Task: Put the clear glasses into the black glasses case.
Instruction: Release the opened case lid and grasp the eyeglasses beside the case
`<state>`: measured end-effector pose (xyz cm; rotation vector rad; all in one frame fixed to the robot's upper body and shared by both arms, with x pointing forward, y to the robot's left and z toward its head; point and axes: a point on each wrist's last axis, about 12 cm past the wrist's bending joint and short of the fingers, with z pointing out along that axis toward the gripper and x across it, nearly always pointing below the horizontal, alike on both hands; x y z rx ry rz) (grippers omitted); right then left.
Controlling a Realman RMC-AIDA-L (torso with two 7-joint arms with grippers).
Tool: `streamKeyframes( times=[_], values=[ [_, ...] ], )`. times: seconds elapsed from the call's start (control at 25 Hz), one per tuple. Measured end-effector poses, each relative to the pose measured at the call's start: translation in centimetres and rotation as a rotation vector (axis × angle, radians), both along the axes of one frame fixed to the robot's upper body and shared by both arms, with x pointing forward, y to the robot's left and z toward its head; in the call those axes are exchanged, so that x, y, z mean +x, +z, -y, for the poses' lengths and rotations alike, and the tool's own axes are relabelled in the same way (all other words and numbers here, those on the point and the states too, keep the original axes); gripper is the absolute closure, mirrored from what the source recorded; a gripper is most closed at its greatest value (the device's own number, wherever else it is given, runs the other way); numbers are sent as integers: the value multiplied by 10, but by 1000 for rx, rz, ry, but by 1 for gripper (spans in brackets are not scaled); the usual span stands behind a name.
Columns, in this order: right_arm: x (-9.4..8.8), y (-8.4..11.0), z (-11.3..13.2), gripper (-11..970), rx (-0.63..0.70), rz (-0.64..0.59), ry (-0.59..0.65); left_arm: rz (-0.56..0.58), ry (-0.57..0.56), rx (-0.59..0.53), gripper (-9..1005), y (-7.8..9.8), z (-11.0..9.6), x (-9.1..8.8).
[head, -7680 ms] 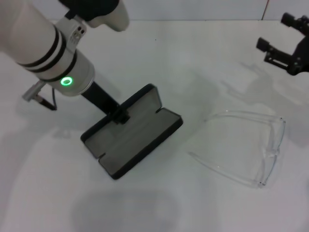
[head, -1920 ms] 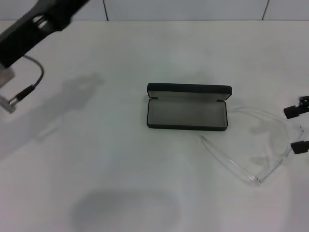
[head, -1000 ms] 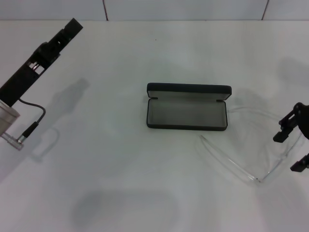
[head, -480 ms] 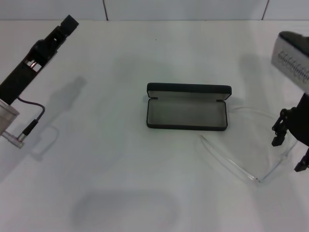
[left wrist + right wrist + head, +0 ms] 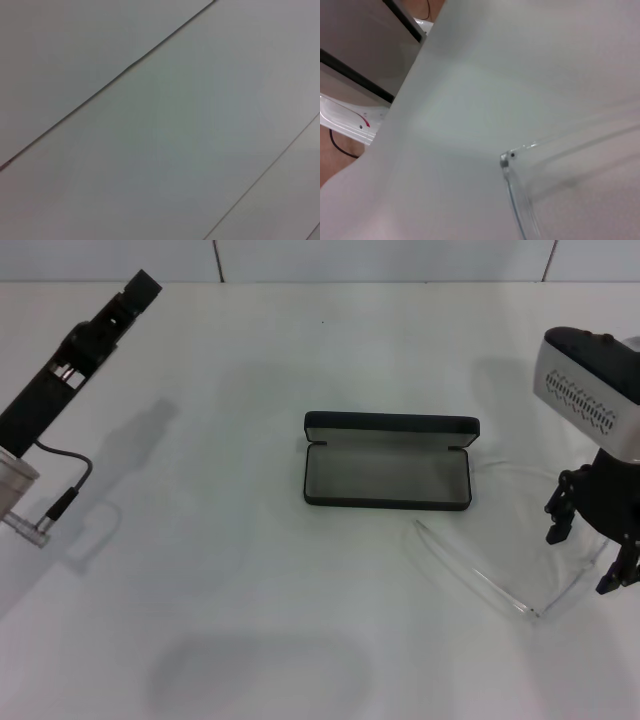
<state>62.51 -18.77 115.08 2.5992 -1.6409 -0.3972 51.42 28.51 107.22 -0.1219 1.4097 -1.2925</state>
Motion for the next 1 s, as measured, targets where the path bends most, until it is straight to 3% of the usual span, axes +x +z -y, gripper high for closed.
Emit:
streamKeyframes(
  times=[0.4, 0.6, 0.8, 1.0],
  values=[
    [-1, 0, -14, 228, -41, -6, 49, -13, 22, -17, 768, -3, -4, -4],
    [-2, -6, -19, 439, -82, 3, 77, -17, 38, -22, 768, -5, -7, -7],
    [-4, -8, -23, 486, -83, -5, 96, -20, 40, -21, 768, -6, -8, -9],
    [-5, -9, -25, 606, -81, -11, 104, -22, 38, -24, 768, -6, -8, -9]
  ],
)
